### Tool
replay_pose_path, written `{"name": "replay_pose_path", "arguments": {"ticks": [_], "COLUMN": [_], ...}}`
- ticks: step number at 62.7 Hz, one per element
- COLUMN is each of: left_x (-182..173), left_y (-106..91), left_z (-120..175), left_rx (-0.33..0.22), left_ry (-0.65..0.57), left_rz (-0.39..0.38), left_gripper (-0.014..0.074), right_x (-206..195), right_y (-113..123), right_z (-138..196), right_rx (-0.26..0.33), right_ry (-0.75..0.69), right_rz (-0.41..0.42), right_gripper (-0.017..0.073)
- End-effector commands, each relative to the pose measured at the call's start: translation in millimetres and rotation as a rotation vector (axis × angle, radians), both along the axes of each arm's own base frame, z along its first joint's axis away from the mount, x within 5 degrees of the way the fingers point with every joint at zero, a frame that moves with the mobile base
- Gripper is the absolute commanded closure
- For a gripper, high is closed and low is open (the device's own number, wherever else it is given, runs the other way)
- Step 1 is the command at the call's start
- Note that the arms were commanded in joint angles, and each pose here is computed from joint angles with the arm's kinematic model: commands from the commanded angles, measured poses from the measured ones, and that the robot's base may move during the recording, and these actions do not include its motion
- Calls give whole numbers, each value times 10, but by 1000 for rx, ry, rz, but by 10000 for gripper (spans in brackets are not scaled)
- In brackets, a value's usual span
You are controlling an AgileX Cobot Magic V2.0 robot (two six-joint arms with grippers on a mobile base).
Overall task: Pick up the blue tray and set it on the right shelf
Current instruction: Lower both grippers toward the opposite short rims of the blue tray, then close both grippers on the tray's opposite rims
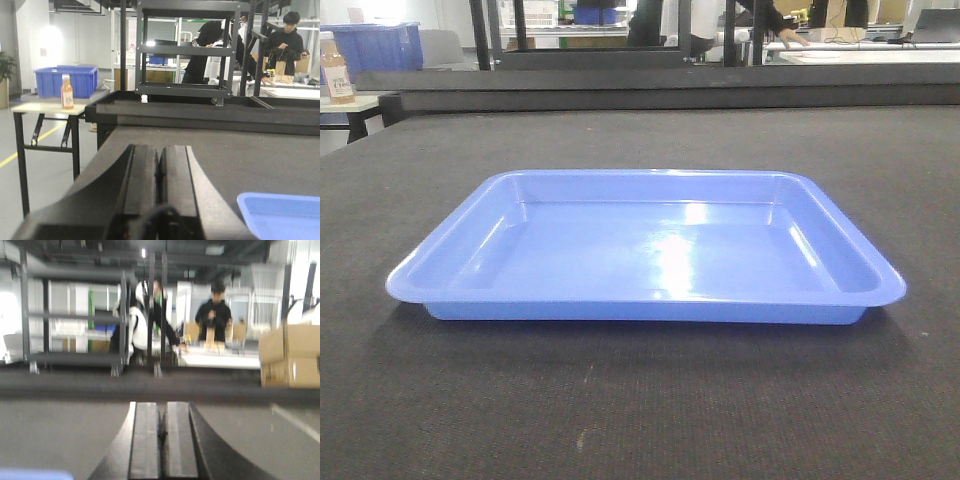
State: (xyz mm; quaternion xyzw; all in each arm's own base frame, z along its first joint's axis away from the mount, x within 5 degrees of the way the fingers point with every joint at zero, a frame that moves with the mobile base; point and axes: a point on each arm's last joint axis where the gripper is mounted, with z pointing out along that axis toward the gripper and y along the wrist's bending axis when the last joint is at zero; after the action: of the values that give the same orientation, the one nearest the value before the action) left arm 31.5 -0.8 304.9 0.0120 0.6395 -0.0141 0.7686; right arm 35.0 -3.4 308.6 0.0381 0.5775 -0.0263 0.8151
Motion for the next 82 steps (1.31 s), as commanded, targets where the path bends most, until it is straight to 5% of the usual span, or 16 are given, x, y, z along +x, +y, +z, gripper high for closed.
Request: {"name": "replay_pose_path", "arguments": {"ticks": [1,12,22,32,42,51,55,62,73,82], "left_x": [-19,271,729,1140,1546,1884,2022,2222,2581,2821], "left_y": [0,-31,-133,-340,-595,-829,-963,-1150,-1361,-1470], "left_z": [378,767,770,763,801,813,813,799,644,414], "left_rx": [11,13,-80,-6,-58,32,117,281,332,278], "left_ry": [11,176,422,712,852,991,1041,1084,1215,1298], "left_rz": [-13,-36,-101,-265,-409,-502,-538,-513,-301,-237], "left_gripper": [568,303,165,150,151,153,153,153,153,156], "right_x": [24,367,731,1023,1358,1756,1960,2240,2643,2854], "right_y": [-3,-34,-34,140,494,791,873,940,978,987], "right_z": [407,737,783,841,870,791,737,630,369,199], "right_rx": [-7,3,15,41,17,6,39,46,57,48], "right_ry": [-27,76,229,482,778,1038,1130,1231,1370,1419], "right_rz": [-4,0,36,194,403,493,488,453,319,245], "right_gripper": [480,170,-83,-69,-69,-69,-69,-69,-69,-65]}}
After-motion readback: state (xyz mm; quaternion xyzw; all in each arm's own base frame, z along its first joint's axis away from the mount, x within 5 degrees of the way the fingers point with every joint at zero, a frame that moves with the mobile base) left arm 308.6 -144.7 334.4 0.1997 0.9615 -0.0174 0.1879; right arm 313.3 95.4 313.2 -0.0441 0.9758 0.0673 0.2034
